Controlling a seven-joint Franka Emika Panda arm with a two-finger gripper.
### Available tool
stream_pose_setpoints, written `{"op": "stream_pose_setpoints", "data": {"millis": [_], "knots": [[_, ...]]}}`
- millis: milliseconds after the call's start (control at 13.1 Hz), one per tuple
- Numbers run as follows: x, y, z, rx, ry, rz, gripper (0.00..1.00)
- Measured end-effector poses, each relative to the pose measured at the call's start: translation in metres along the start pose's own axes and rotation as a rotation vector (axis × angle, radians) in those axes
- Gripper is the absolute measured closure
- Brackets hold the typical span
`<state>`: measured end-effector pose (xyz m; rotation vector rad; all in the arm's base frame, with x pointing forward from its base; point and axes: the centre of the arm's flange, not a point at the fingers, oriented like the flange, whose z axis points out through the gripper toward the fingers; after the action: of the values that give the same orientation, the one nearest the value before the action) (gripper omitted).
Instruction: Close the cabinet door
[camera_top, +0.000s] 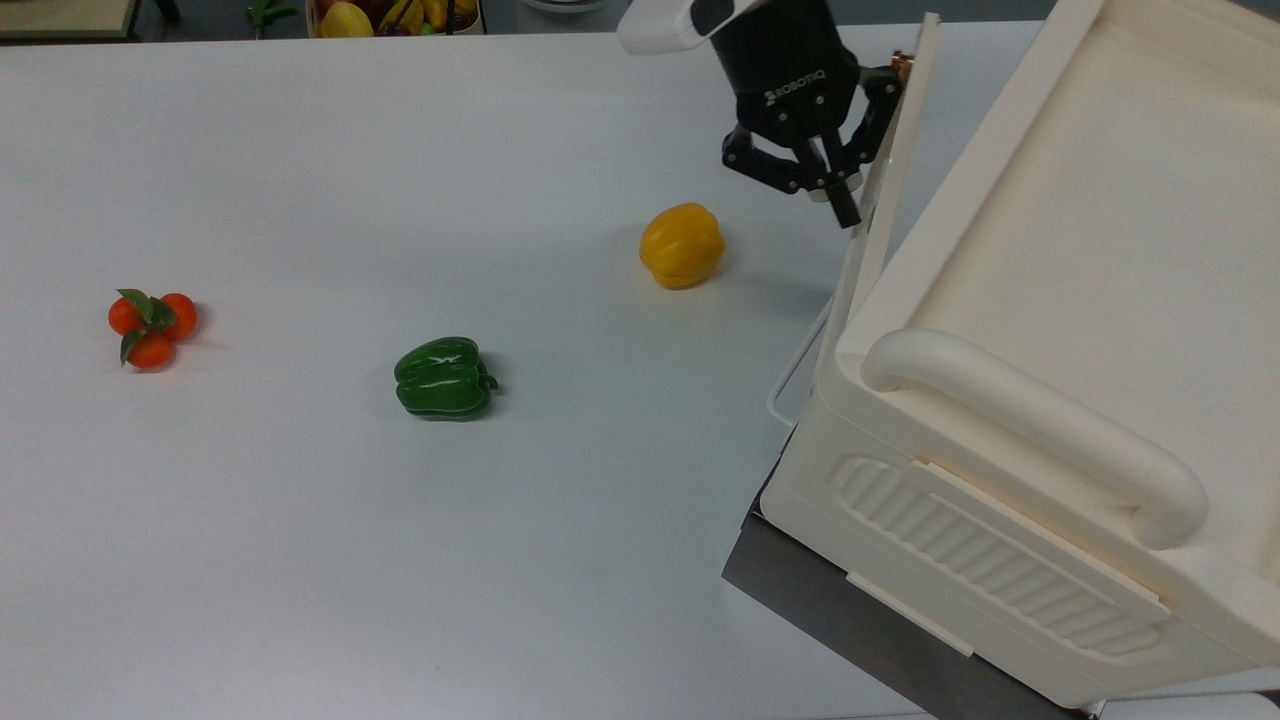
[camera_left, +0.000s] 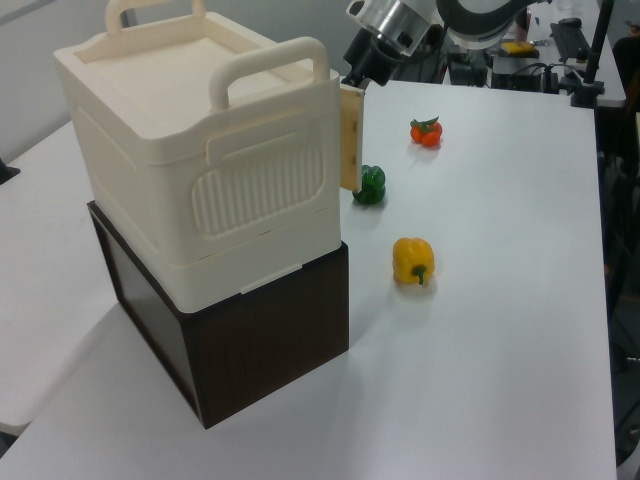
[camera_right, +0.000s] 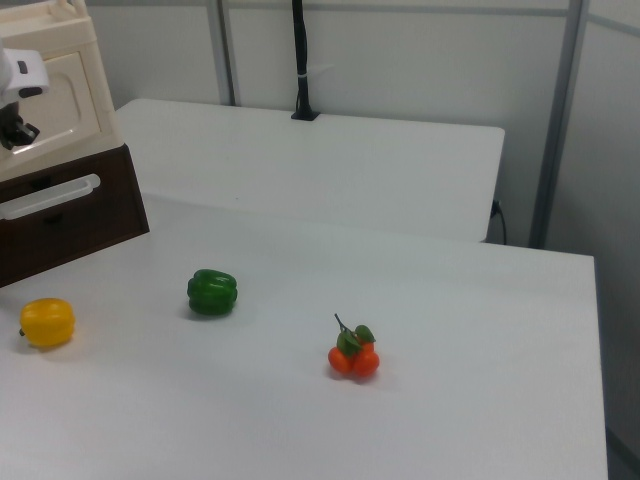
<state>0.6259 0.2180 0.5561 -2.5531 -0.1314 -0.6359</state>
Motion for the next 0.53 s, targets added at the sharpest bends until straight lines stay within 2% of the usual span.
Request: {"op": "stream_pose_setpoints", "data": {"millis": [228,532], "knots": [[-0.003,-0.017,0.006,0.019,0.0,-0.021,0.99],[-0.004,-0.03,0.02,0.038,0.057,-0.033,0.99]]}}
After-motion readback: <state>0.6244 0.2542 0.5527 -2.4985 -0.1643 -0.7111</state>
